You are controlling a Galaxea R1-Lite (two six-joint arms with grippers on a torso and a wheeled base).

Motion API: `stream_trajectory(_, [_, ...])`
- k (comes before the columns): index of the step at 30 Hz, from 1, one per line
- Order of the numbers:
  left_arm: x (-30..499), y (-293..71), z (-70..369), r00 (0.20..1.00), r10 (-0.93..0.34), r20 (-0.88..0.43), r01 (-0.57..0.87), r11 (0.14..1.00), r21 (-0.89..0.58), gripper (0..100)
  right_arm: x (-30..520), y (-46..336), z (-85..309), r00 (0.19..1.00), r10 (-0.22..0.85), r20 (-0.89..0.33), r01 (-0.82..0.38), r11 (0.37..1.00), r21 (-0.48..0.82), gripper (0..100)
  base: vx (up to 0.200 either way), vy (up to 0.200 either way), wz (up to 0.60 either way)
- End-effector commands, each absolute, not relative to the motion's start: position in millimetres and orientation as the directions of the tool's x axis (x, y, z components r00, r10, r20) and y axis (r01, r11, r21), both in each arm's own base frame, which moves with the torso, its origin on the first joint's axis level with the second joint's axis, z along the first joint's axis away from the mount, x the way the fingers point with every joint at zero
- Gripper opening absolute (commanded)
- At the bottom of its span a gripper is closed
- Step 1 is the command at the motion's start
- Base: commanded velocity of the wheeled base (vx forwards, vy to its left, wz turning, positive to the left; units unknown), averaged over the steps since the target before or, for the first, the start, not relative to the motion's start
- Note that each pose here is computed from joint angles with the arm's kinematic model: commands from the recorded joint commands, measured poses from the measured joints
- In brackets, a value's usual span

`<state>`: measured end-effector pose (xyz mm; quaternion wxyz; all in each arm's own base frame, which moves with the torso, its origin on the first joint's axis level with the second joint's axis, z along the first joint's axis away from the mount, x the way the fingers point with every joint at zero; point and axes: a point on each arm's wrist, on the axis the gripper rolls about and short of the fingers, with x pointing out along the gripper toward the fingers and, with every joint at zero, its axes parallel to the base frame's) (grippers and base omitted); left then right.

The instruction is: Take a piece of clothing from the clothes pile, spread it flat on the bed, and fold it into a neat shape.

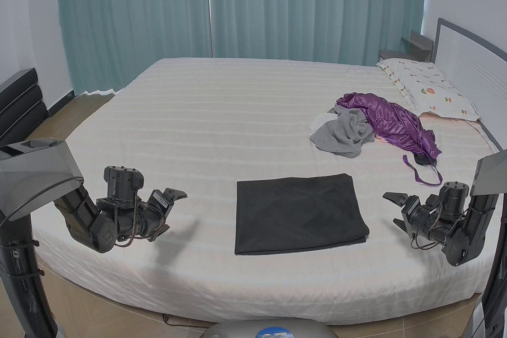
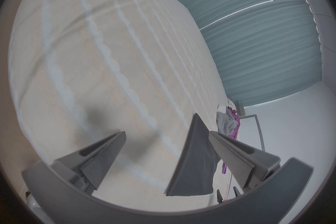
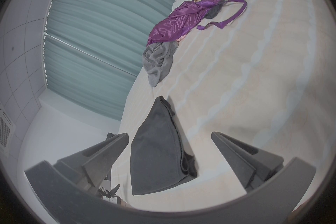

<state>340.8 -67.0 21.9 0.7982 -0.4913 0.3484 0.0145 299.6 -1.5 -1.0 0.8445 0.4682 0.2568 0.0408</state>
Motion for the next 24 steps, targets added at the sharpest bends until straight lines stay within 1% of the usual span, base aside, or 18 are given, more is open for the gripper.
stream_trajectory(1, [344.2, -73.5, 21.4, 0.756, -0.327, -0.567, -0.356, 0.521, -0.775, 100, 300.3, -2.6, -7.4, 0.861, 0.305, -0.407, 0.185, 0.558, 0.809, 100, 0.0, -0.2, 0.0])
stream_trajectory(4, [344.3, -83.4, 20.6, 0.759, -0.323, -0.565, -0.345, 0.536, -0.77, 100, 299.5, -3.5, -9.7, 0.862, 0.302, -0.407, 0.186, 0.557, 0.809, 100, 0.0, -0.2, 0.0])
stream_trajectory(7, [347.7, -89.1, 17.3, 0.756, -0.327, -0.567, -0.336, 0.549, -0.765, 100, 298.4, -3.4, -10.9, 0.859, 0.304, -0.412, 0.191, 0.557, 0.808, 100, 0.0, 0.0, 0.0])
stream_trajectory(12, [352.0, -112.9, 1.8, 0.735, -0.346, -0.583, -0.243, 0.669, -0.702, 100, 297.9, -2.5, -14.7, 0.852, 0.307, -0.424, 0.2, 0.557, 0.806, 100, 0.0, 0.0, 0.0])
stream_trajectory(15, [358.6, -123.6, -5.6, 0.737, -0.342, -0.582, -0.204, 0.709, -0.675, 100, 297.8, -1.6, -17.0, 0.848, 0.31, -0.43, 0.205, 0.556, 0.805, 100, 0.0, 0.0, 0.0])
stream_trajectory(16, [359.3, -123.8, -5.7, 0.739, -0.341, -0.581, -0.203, 0.71, -0.675, 100, 297.8, -1.6, -17.0, 0.848, 0.31, -0.43, 0.205, 0.556, 0.805, 100, 0.0, 0.0, 0.0])
stream_trajectory(18, [363.2, -131.0, -12.4, 0.738, -0.339, -0.583, -0.169, 0.744, -0.646, 100, 298.7, -1.6, -15.9, 0.853, 0.309, -0.42, 0.207, 0.538, 0.817, 100, 0.0, 0.0, 0.0])
stream_trajectory(21, [366.2, -137.8, -17.1, 0.735, -0.348, -0.582, -0.137, 0.764, -0.63, 100, 299.2, 0.2, -15.2, 0.86, 0.314, -0.401, 0.193, 0.528, 0.827, 100, 0.0, 0.0, 0.0])
stream_trajectory(24, [370.9, -143.5, -17.8, 0.74, -0.358, -0.569, -0.12, 0.763, -0.635, 100, 299.1, 1.1, -16.0, 0.86, 0.317, -0.4, 0.191, 0.528, 0.828, 100, 0.0, 0.0, 0.0])
